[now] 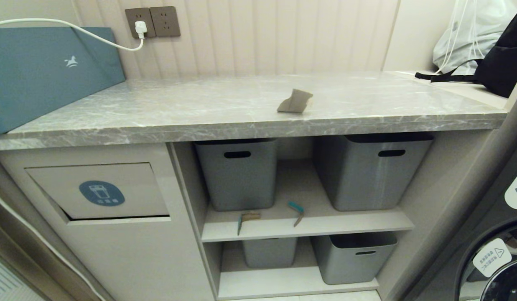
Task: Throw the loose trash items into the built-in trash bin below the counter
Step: Pick up the garbage
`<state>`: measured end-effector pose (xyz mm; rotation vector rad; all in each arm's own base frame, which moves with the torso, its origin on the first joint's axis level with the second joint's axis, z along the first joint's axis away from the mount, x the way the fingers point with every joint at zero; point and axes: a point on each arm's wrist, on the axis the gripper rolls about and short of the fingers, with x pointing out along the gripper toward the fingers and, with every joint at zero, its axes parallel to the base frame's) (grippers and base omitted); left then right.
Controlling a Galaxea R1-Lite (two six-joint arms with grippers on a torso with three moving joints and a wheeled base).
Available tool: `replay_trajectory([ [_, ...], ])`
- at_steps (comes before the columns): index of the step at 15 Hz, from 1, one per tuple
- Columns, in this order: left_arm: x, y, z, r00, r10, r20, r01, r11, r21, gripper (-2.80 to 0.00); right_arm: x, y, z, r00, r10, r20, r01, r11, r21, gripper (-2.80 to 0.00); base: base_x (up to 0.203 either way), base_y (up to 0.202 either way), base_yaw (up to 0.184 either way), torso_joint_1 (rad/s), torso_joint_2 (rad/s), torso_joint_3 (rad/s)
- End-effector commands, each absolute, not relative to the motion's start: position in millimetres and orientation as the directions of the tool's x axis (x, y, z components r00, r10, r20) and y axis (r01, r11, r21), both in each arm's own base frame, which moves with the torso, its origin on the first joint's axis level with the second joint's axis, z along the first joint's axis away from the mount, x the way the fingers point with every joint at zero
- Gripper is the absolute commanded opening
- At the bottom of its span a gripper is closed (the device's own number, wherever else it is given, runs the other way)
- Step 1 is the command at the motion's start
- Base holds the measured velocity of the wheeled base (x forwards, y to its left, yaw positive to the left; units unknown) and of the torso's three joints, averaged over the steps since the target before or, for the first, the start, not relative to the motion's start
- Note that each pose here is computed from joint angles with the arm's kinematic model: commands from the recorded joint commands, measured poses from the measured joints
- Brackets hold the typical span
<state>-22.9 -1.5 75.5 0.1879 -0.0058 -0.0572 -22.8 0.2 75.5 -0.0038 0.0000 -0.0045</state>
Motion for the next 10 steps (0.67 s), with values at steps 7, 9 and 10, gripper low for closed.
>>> replay_trajectory([
  [7, -22.7, -1.5, 75.4, 0.998, -0.063, 0.002, 0.061, 0.975, 0.212, -2.8, -22.8, 0.2, 75.5, 1.0, -0.005, 0.0, 0.005, 1.0, -0.005, -2.8, 0.0, 0.0, 0.0, 0.0, 0.0, 0.0],
  [9, -22.7, -1.5, 75.4, 0.998, -0.063, 0.002, 0.061, 0.973, 0.222, -2.8, -22.8, 0.1, 75.5, 1.0, -0.003, 0.0, 0.003, 1.0, -0.005, -2.8, 0.0, 0.0, 0.0, 0.0, 0.0, 0.0],
  [10, -22.0, -1.5, 75.9, 0.998, -0.063, -0.006, 0.063, 0.973, 0.222, -2.8, -22.8, 0.1, 75.5, 1.0, -0.003, 0.0, 0.003, 1.0, -0.005, -2.8, 0.0, 0.0, 0.0, 0.0, 0.0, 0.0],
])
